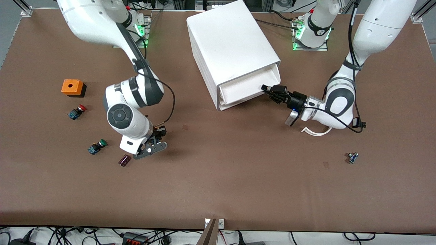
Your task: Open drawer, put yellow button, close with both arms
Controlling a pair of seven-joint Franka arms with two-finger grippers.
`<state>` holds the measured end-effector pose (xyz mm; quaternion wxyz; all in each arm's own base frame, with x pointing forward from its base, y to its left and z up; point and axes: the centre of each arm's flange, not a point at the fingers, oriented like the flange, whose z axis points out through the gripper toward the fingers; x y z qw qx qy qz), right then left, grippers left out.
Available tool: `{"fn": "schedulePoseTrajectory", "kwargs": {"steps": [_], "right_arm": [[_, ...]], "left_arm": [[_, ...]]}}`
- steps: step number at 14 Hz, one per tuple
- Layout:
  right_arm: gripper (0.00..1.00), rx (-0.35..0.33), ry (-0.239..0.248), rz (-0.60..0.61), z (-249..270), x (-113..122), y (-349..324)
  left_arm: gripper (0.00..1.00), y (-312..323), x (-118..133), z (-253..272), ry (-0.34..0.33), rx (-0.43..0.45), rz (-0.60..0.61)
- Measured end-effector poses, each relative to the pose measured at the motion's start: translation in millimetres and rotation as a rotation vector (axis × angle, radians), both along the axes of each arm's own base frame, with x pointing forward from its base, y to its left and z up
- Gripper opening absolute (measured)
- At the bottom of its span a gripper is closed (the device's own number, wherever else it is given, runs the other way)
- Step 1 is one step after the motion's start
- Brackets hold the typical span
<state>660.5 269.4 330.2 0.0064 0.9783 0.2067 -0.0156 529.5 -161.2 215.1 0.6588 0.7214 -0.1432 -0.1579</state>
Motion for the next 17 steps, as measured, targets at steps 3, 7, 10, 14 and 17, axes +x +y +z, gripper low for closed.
{"fn": "schedulePoseTrajectory", "kwargs": {"steps": [3, 7, 10, 14, 17], "right_arm": [[0.41, 0.019, -0.044, 0.035, 75, 2, 28], [0.41, 0.054, -0.106, 0.058, 133, -17, 85], [0.41, 0.101, -0.164, 0.008, 166, -38, 132], [0.41, 0.149, -0.203, 0.044, 183, -76, 192], [0.41, 0.187, -0.226, 0.082, 180, -108, 241]], "left_arm": [[0.15, 17, 28, 10, -0.031, 0.047, -0.003], [0.3, 22, 38, 8, -0.018, 0.087, -0.009], [0.61, 28, 45, 9, 0.016, 0.15, -0.004], [0.99, 47, 78, 64, 0.049, 0.4, -0.055], [1.0, 69, 98, 123, 0.044, 0.645, -0.105]]}}
